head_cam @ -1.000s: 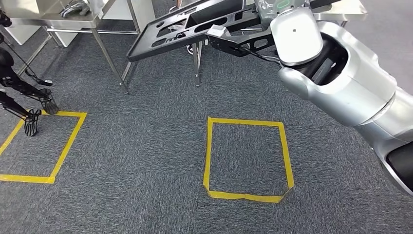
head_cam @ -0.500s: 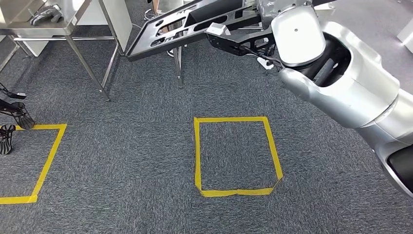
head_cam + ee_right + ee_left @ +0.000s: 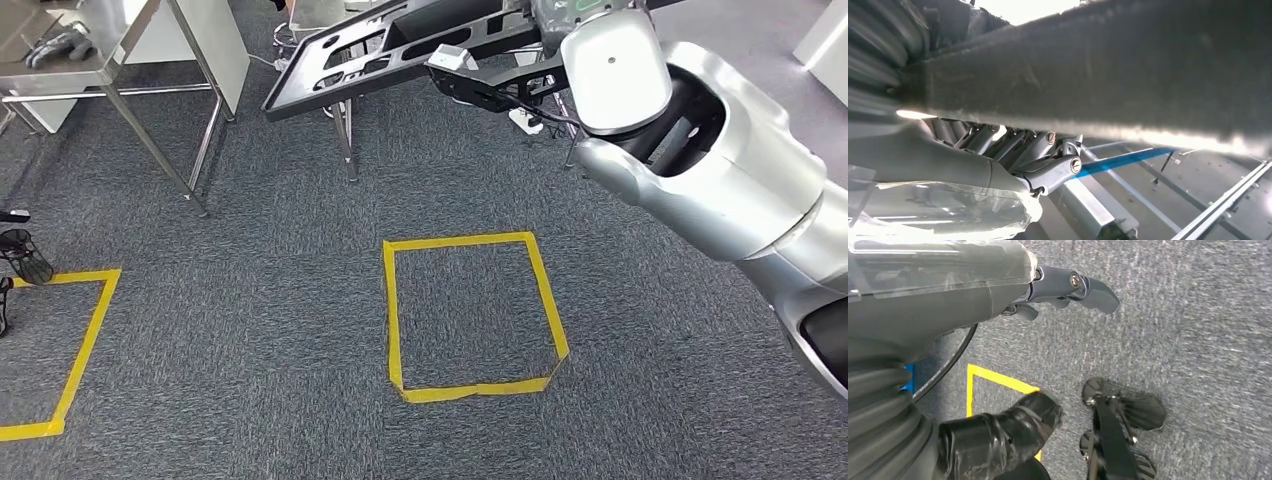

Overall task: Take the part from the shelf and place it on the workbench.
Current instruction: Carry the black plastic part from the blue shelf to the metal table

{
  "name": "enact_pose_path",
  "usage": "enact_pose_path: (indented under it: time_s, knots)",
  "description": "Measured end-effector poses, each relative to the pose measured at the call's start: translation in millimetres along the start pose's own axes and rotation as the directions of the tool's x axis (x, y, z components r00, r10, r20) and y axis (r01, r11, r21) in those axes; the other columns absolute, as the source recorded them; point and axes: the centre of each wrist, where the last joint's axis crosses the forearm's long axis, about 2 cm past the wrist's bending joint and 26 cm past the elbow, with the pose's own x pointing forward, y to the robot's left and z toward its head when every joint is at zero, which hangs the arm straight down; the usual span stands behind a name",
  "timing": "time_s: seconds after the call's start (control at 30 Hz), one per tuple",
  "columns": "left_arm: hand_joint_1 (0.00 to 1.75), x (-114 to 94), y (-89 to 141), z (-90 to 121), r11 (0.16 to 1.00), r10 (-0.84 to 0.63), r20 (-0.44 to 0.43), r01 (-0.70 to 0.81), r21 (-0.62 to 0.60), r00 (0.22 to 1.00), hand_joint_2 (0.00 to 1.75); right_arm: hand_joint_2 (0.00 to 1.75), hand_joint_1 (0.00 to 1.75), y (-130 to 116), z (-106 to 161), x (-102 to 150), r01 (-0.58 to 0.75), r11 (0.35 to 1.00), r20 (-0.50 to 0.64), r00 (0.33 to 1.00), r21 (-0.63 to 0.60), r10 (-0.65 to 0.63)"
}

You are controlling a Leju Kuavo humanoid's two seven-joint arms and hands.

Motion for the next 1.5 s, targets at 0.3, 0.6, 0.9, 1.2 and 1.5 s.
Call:
enact_pose_path:
  time_s: [0.3,0.6,0.9,1.2,1.5]
  knots:
    - [0.00,1.5,0.0,-0.2,1.000,0.001,0.004,-0.001,-0.001,1.000,1.75,1.75,1.75,-0.7,0.2,-1.3,0.009,1.000,-0.005,1.000,-0.015,-0.009]
    - [0.00,1.1,-0.2,-0.1,1.000,0.000,0.005,0.000,-0.002,1.000,1.75,1.75,1.75,-1.2,1.1,-0.1,0.014,1.000,0.000,1.000,-0.020,-0.014]
    - [0.00,0.2,0.0,-0.1,1.000,-0.001,0.003,0.001,-0.004,1.000,1.75,1.75,1.75,-0.8,1.5,1.5,0.005,1.000,0.001,1.000,-0.019,-0.005]
    - [0.00,3.9,0.9,-0.8,1.000,0.000,-0.013,0.001,0.007,1.000,1.75,1.75,1.75,0.0,1.5,1.2,-0.013,1.000,-0.001,1.000,-0.016,0.013]
    - [0.00,1.9,0.7,-0.4,1.000,0.011,-0.045,-0.010,0.021,0.999,1.75,1.75,1.75,3.8,2.2,2.7,-0.016,1.000,0.006,1.000,-0.006,0.016]
